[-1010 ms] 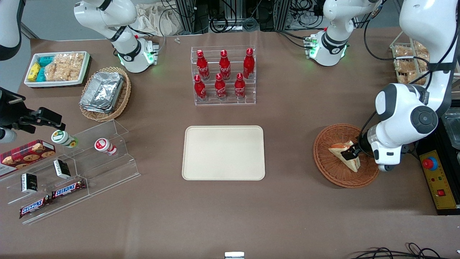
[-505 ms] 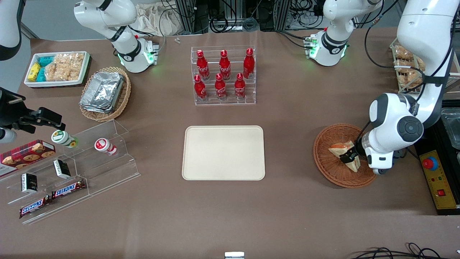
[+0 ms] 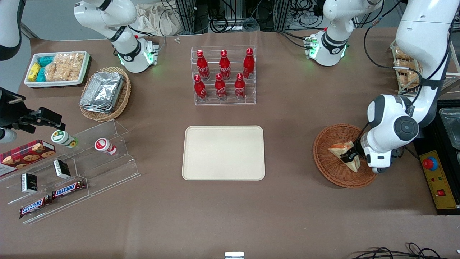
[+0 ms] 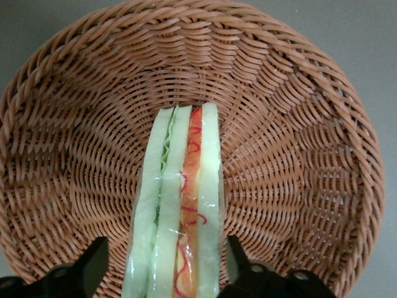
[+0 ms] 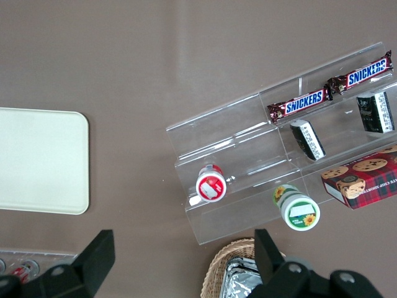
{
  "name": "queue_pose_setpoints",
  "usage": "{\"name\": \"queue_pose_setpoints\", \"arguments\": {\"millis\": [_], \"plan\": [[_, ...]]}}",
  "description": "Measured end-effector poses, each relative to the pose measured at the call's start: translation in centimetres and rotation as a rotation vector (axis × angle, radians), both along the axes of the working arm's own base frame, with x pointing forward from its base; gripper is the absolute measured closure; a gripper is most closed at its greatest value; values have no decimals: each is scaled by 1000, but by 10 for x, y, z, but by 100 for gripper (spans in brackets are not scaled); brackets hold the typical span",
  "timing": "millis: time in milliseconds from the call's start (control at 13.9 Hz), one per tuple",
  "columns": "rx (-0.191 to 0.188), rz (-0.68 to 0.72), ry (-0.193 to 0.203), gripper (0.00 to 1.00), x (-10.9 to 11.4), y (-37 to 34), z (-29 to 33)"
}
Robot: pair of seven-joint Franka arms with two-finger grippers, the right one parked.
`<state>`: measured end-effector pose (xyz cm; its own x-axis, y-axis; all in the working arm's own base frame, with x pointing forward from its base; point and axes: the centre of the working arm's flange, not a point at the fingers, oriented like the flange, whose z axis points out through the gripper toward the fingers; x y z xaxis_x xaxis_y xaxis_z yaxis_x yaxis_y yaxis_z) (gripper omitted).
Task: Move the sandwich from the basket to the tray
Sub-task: 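Lift the sandwich up out of the basket with the left gripper, then carry the sandwich over to the cream tray with the left gripper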
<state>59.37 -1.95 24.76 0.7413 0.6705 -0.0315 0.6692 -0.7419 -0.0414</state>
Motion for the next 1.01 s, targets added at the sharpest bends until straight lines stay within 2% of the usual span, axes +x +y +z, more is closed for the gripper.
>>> {"name": "queue_pose_setpoints", "arguments": {"millis": [216,289,433,577,722,866,1010], "plan": [[11,7,-14,56,3,-7,3],[14,7,-20,62,6,-13,7],[29,0,-14,67,14,-22,25],[58,-18,32,71,25,-33,62],[82,-60,75,81,32,-53,115],[94,-93,102,81,34,-77,176],[88,-134,103,81,29,-106,227]]}}
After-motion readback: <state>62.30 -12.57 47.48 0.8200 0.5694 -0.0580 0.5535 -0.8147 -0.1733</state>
